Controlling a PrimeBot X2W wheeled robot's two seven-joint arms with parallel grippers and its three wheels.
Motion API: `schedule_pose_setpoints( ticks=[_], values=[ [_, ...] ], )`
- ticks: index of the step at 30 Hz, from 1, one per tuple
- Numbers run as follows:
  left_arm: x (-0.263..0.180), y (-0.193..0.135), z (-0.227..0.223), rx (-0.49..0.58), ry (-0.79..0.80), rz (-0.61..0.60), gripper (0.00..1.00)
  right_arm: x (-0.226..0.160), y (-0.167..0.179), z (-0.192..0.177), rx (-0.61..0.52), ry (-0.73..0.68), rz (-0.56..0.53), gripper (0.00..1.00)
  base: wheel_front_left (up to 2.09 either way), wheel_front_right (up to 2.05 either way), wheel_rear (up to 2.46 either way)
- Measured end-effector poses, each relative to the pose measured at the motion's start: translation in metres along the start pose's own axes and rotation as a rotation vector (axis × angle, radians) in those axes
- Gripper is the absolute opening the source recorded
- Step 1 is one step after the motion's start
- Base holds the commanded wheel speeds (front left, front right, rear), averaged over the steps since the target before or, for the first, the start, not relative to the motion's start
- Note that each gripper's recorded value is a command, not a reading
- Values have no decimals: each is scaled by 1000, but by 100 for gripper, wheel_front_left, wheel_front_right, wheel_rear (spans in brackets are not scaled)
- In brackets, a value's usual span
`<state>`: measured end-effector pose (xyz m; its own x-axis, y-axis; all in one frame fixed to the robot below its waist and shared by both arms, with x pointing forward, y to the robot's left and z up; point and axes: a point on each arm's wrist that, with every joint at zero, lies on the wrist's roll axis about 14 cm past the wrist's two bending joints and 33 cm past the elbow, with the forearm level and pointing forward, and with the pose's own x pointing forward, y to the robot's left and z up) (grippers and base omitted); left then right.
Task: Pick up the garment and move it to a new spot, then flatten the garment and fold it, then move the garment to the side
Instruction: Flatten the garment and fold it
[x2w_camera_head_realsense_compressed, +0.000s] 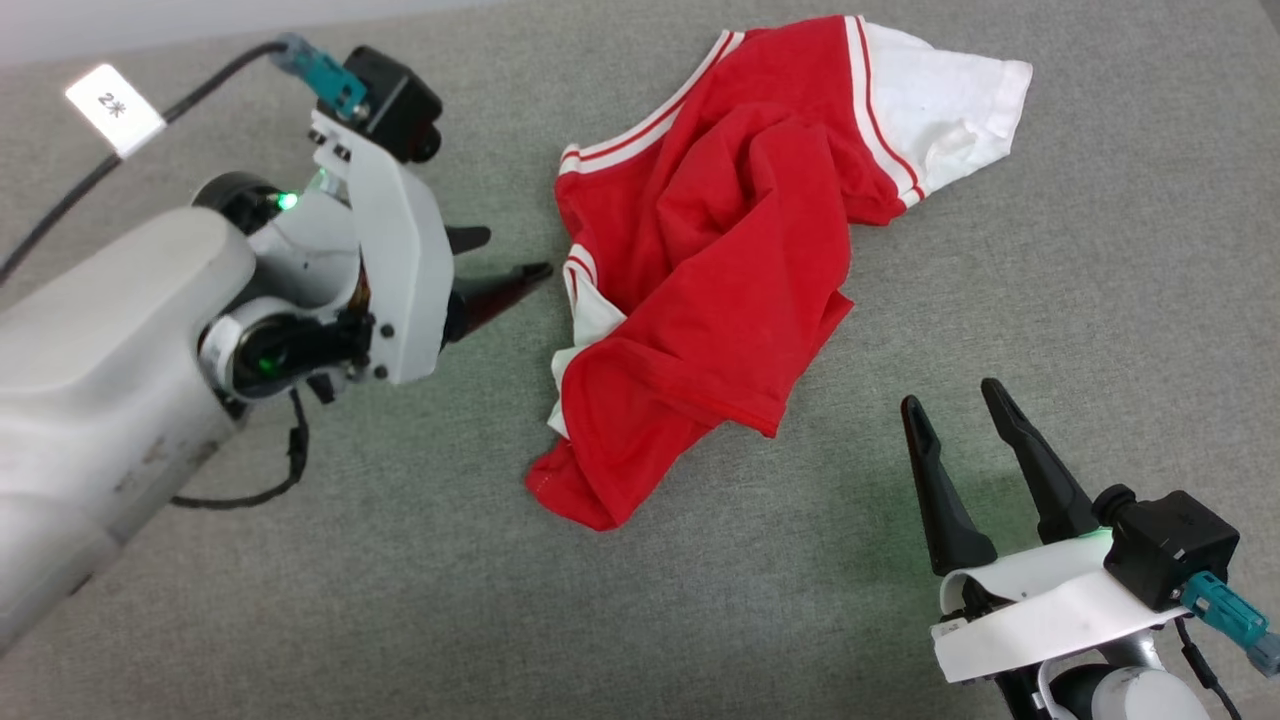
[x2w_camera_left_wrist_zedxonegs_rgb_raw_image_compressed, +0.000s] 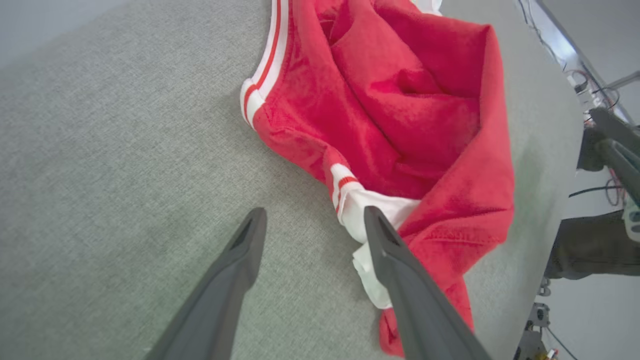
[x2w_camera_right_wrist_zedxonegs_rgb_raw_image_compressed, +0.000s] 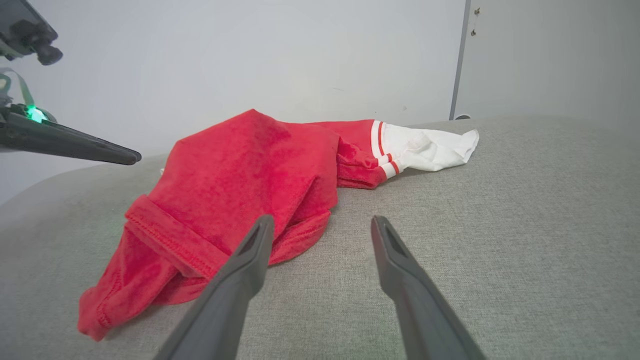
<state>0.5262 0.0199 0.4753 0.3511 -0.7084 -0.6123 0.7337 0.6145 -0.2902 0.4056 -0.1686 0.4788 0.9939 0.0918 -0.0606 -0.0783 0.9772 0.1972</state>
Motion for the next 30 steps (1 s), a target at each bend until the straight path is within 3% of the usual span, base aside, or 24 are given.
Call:
schedule_pose_setpoints(
  ticks=[13, 15, 17, 20, 21, 26, 30],
  values=[
    [30, -1, -2, -122, 48, -43, 100, 1, -5, -7, 2, 15, -16, 100, 0, 0, 0],
    [35, -4, -6, -138, 63, -59, 88, 1, -6, -7, 4, 14, -19, 100, 0, 0, 0],
    [37, -4, -10, -143, 75, -62, 84, 2, -7, -8, 3, 13, -21, 100, 0, 0, 0],
    [40, -4, -15, -137, 91, -60, 33, 3, -8, -9, 3, 15, -22, 100, 0, 0, 0],
    [40, -5, -17, -139, 103, -65, 0, 3, -8, -9, 3, 16, -22, 100, 0, 0, 0],
    [35, 8, -18, -119, 100, -30, 0, 8, -7, -9, 4, 13, -15, 100, 0, 0, 0],
    [14, 49, 4, -55, 61, 94, 0, 9, -6, -13, 7, 19, -13, 100, 0, 0, 0]
  ],
)
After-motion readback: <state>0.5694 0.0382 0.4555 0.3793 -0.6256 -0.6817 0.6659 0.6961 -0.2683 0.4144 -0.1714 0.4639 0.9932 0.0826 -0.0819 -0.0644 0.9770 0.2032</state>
